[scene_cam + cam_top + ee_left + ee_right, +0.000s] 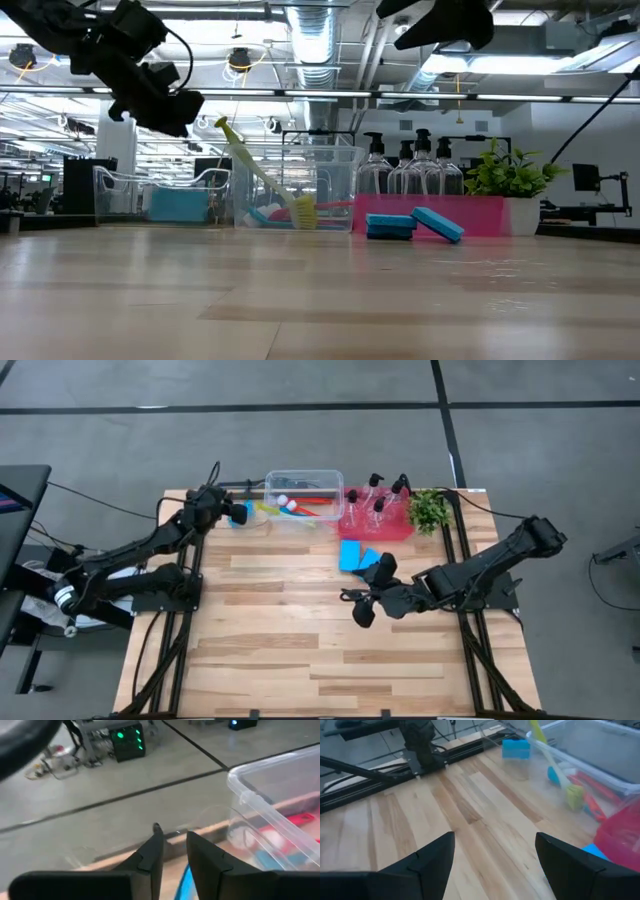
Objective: Pick & Place Kitchen Sink Supplies
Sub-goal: Put the blue sponge into the transparent bin
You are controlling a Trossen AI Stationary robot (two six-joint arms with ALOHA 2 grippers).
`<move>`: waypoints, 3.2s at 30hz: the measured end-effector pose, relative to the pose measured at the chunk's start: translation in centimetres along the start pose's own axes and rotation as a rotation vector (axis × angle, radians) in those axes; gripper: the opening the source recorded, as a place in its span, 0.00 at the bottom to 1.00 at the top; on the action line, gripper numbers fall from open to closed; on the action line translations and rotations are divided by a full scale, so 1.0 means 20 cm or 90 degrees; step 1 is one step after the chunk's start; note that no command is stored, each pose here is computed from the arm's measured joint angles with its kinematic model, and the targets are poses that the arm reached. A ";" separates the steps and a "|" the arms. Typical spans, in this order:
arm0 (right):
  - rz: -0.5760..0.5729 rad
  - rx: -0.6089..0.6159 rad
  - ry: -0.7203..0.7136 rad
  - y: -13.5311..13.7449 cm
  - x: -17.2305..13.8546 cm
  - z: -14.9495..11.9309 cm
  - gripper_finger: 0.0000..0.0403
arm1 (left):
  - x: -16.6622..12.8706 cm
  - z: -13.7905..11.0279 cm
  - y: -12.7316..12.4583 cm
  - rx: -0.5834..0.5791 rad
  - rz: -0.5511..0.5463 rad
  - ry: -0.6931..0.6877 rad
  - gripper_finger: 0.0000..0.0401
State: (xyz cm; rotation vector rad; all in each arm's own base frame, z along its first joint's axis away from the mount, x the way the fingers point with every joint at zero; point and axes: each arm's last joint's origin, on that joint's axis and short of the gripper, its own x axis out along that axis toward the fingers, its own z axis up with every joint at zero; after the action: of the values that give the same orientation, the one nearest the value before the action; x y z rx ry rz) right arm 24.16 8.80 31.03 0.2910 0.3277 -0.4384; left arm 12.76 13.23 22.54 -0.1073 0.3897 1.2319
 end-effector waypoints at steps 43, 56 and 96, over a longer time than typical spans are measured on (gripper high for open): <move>-0.219 0.036 0.121 -0.09 0.06 -0.24 0.67 | -0.28 0.03 -0.44 -0.062 -0.572 -0.078 0.28; -0.343 -0.001 0.195 -0.09 0.22 -0.45 0.67 | -0.35 0.01 -0.50 -0.047 -0.629 -0.075 0.28; -0.254 -0.149 0.270 -0.15 0.41 -0.38 0.67 | -0.35 0.03 -0.50 -0.056 -0.638 -0.094 0.28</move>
State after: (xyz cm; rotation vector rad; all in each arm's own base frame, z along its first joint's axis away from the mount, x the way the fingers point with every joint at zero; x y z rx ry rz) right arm 27.95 5.87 20.56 0.0848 0.8543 -0.7254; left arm 20.33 3.68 24.19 -0.2491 0.1094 0.2608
